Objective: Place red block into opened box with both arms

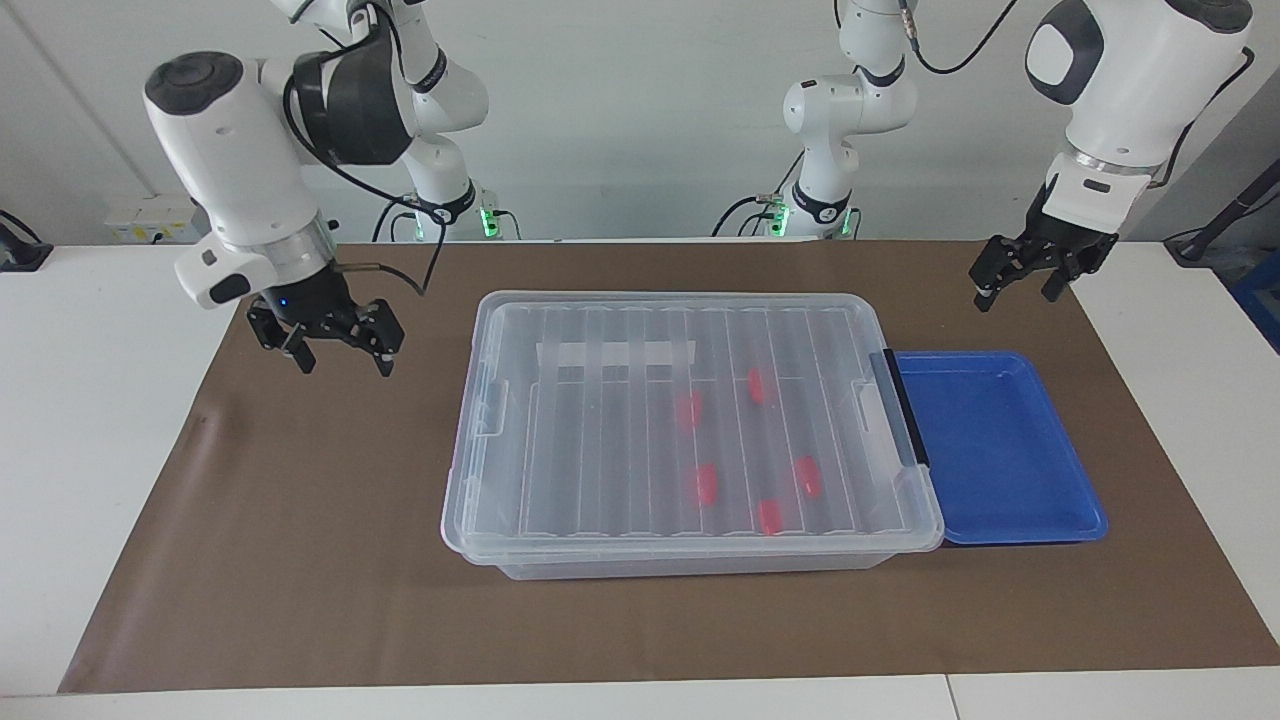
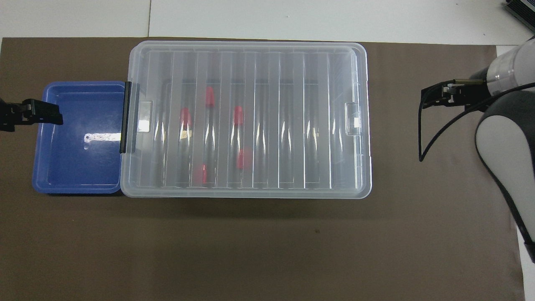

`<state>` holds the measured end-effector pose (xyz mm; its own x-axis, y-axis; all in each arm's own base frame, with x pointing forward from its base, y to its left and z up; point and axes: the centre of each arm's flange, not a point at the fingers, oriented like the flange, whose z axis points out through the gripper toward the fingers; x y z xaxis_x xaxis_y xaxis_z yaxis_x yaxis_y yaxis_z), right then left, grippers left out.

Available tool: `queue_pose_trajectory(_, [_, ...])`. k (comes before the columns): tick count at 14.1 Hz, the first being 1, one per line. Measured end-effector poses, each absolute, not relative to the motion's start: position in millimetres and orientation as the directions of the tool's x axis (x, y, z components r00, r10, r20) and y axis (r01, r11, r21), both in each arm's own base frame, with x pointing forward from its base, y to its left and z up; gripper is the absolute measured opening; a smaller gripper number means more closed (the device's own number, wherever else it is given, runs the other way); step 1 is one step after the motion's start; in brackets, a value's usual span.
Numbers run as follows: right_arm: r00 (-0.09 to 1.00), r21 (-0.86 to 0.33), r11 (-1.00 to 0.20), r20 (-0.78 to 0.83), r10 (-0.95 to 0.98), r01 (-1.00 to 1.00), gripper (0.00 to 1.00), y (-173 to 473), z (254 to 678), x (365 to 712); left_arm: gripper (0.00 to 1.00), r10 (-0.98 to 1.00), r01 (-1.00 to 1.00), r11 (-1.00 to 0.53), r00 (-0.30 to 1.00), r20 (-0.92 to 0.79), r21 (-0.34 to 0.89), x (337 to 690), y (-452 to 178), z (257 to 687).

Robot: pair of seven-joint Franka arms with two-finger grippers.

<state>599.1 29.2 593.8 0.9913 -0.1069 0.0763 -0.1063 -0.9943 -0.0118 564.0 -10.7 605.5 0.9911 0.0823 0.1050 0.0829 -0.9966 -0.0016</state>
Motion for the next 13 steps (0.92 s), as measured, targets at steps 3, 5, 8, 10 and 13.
queue_pose_trajectory(3, [0.991, -0.010, -0.991, 0.029, -0.131, -0.131, 1.00, 12.4, 638.3, 560.4, 1.00, 0.082, 0.083, -0.997, 0.991, 0.105, -0.002, 564.0, -10.7, 605.5])
queue_pose_trajectory(5, [0.990, -0.009, -0.990, 0.006, -0.144, -0.144, 1.00, 4.4, 648.0, 547.2, 1.00, 0.082, 0.083, -0.997, 0.991, 0.105, -0.002, 564.0, -10.7, 605.5])
queue_pose_trajectory(8, [0.989, -0.005, -0.989, -0.021, -0.145, -0.145, 1.00, 3.6, 636.2, 544.6, 1.00, 0.082, 0.083, -0.997, 0.991, 0.105, -0.002, 564.0, -10.7, 605.5])
queue_pose_trajectory(10, [0.989, -0.006, -0.989, -0.018, -0.145, -0.145, 1.00, 3.8, 625.8, 546.6, 1.00, 0.082, 0.083, -0.997, 0.991, 0.105, -0.002, 564.0, -10.7, 605.5])
queue_pose_trajectory(13, [0.990, -0.005, -0.990, -0.020, -0.139, -0.140, 1.00, 6.5, 619.1, 545.6, 1.00, 0.082, 0.083, -0.997, 0.991, 0.105, -0.002, 564.0, -10.7, 605.5])
